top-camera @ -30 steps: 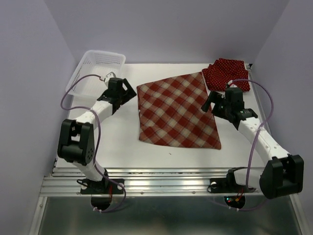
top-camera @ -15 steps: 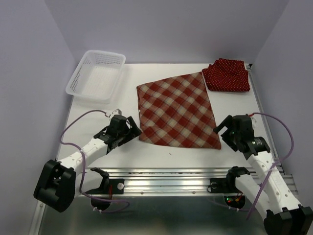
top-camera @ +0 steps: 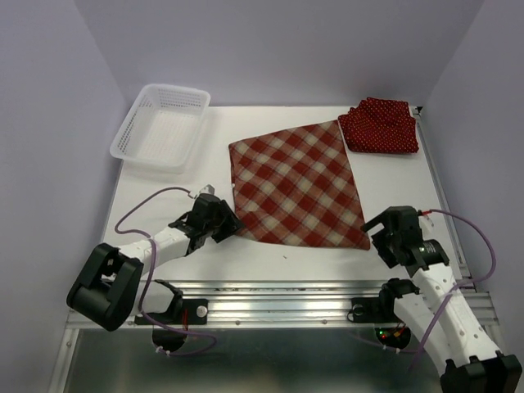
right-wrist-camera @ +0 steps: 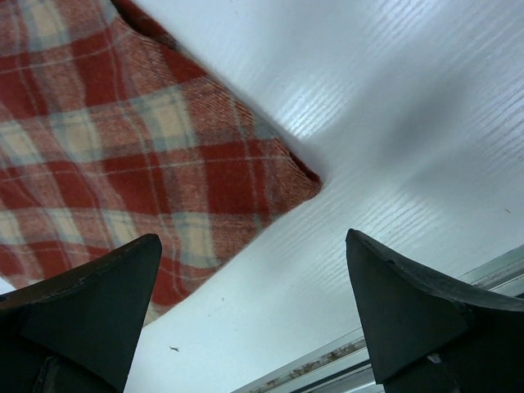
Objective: Fold and stack the skirts
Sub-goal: Fold the skirt
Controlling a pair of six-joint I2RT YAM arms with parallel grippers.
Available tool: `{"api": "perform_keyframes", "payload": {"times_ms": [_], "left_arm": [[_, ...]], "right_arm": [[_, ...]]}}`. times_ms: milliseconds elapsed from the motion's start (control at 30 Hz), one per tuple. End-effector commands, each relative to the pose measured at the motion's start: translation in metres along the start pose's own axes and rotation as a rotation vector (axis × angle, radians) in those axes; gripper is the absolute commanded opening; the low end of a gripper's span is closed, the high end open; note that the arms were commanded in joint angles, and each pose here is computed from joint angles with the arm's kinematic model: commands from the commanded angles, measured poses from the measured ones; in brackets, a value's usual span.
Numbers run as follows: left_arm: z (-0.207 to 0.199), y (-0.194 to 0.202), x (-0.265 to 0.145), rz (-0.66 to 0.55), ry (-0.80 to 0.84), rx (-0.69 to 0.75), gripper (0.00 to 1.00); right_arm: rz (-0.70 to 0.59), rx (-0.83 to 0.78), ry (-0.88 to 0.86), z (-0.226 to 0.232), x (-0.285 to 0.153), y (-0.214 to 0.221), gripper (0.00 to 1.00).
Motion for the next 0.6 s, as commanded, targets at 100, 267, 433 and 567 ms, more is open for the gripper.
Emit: {"api": "perform_keyframes", "payload": {"times_ms": [100, 267, 433, 567], "left_arm": [[0.017, 0.020, 0.004, 0.078, -0.063, 0.000, 0.11], [0.012, 0.014, 0.004, 0.049, -0.079, 0.001, 0.00], [0.009, 0.011, 0.001, 0.037, -0.073, 0.008, 0.00], [0.009, 0.012, -0.001, 0.052, -0.065, 0.007, 0.00]], "right_arm": [[0.060, 0.050, 0.078, -0.002, 0.024, 0.011, 1.00], [0.066, 0.071, 0.109, -0.006, 0.032, 0.015, 1.00], [0.045, 0.076, 0.091, -0.007, 0.038, 0.015, 0.89], [0.041, 0.084, 0.089, -0.006, 0.046, 0.017, 0.72]]}}
Point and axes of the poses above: each gripper's point midway between its finger pads, its own x axis out along the fingers, its own z axis along the line the jaws close on, y = z × x, the point moved 9 cm from there along -x, back along the fingers, and after that the axes turned 2 degrees about x, right-handed, at the moved point
